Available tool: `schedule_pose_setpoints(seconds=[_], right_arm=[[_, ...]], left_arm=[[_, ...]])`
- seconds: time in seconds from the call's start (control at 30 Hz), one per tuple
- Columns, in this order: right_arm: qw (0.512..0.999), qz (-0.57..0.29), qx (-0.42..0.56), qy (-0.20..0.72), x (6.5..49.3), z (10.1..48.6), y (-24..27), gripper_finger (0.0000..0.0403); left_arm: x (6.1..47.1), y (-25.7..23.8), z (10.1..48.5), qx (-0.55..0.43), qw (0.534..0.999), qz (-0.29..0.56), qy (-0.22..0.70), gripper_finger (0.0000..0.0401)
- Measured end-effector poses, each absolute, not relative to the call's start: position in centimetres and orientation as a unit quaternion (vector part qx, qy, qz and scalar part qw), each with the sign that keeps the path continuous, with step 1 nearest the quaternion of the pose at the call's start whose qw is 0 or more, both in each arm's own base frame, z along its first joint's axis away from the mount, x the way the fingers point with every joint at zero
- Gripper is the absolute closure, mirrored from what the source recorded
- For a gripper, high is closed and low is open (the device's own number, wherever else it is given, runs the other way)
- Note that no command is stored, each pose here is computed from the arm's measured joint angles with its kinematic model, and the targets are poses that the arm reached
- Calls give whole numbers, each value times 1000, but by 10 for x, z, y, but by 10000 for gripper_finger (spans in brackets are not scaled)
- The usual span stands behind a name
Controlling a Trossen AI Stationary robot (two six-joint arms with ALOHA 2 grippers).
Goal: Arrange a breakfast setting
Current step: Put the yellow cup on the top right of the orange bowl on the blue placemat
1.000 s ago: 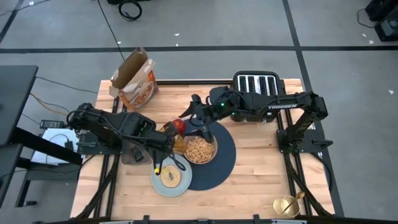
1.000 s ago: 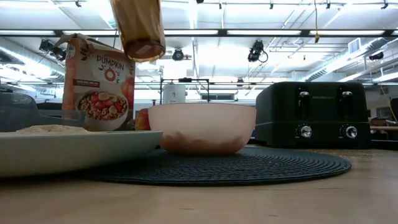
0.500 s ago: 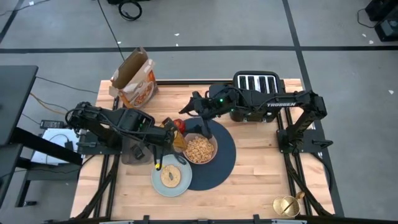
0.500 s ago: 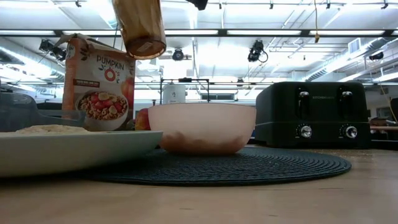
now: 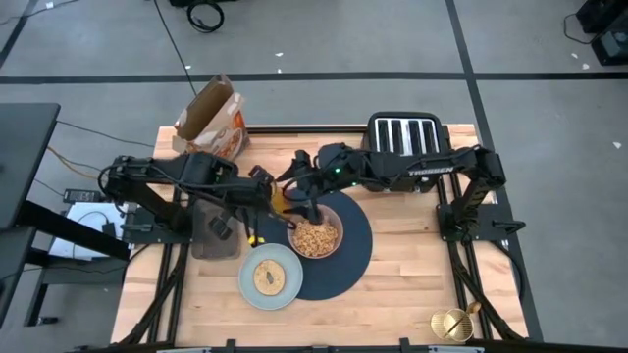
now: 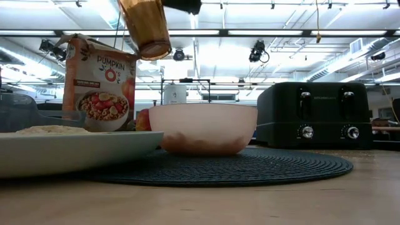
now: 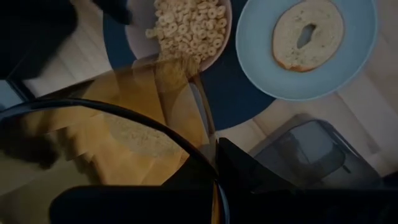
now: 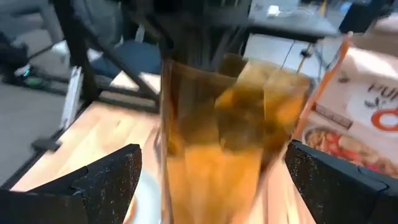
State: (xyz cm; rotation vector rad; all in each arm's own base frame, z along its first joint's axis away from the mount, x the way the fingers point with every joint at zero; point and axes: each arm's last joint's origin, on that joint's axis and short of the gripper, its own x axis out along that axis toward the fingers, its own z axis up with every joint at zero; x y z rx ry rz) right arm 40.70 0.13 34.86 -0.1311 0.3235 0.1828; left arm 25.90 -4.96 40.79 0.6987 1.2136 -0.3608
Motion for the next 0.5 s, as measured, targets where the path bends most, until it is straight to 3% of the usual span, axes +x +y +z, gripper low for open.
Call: schedule_pose_setpoints(seconds=[0.5], right_arm=[[986, 67, -7, 153, 432, 323, -5, 4]], left_arm=[[253, -42, 412, 291, 765, -131, 559, 387]])
